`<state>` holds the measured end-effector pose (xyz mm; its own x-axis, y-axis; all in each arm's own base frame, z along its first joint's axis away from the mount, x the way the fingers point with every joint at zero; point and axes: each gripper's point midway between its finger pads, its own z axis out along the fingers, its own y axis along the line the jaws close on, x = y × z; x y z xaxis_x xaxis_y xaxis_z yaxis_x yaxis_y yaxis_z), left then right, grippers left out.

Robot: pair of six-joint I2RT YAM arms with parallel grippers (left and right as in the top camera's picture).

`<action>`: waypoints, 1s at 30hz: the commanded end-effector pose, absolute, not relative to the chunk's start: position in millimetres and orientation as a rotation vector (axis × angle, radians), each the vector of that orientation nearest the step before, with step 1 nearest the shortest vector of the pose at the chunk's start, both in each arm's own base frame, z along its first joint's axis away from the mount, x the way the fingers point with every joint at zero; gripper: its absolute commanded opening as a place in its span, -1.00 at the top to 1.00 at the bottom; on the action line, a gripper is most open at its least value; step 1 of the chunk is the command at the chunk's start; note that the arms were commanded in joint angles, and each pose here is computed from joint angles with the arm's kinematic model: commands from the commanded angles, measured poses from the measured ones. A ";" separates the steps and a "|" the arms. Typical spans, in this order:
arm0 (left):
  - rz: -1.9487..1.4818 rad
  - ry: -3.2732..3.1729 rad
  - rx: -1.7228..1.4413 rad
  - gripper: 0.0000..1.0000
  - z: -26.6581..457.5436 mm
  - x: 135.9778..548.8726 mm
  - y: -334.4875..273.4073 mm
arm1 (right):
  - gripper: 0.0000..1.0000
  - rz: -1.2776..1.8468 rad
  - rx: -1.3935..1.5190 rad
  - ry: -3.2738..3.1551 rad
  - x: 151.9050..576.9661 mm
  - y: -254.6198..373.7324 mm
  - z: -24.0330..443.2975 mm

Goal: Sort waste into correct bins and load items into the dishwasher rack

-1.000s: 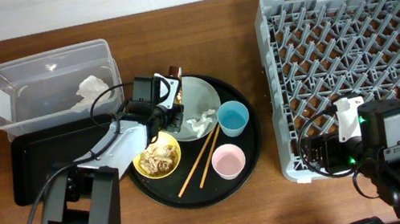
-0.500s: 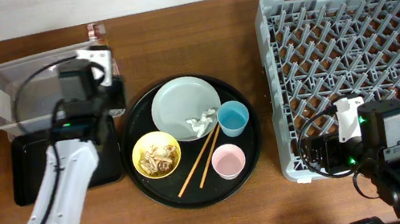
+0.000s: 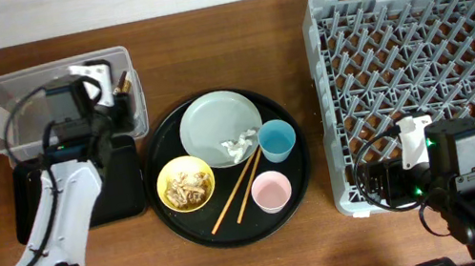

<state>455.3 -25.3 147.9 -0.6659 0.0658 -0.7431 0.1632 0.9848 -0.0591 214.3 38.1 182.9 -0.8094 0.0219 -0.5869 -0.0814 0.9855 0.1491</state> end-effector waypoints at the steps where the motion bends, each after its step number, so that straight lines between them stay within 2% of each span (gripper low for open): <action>1: -0.420 2.363 0.373 -0.09 142.3 422.5 -102.4 | -0.97 0.233 -0.043 2.478 216.5 40.2 192.4; 10: -0.469 2.512 0.672 -0.23 84.4 372.1 -193.6 | -0.97 0.233 -0.043 2.478 216.5 40.2 192.3; 18: -0.485 2.620 0.775 -0.19 29.1 354.2 -218.1 | -0.97 0.233 -0.043 2.478 216.5 40.2 192.3; 19: -0.483 2.625 0.776 -0.11 26.8 354.0 -217.9 | -0.97 0.233 -0.043 2.478 216.5 40.2 192.3; 22: -0.407 2.632 0.761 0.43 21.2 359.8 -210.4 | -0.97 0.233 -0.043 2.478 216.5 40.2 192.3; 25: -0.387 2.633 0.756 0.75 20.7 361.1 -208.4 | -0.97 0.233 -0.043 2.478 216.5 40.2 192.3; 28: -0.388 2.633 0.756 0.85 20.7 361.1 -208.4 | -0.97 0.233 -0.043 2.478 216.5 40.2 192.3; 30: -0.388 2.633 0.756 0.99 20.7 361.1 -208.4 | -0.97 0.233 -0.043 2.478 216.5 40.2 192.3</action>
<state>363.1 -209.5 26.8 -0.7854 0.4409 -0.4344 0.5518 0.8167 -0.1688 214.0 38.1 182.8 -0.8100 0.0215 -0.5860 -0.0815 0.9855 0.1488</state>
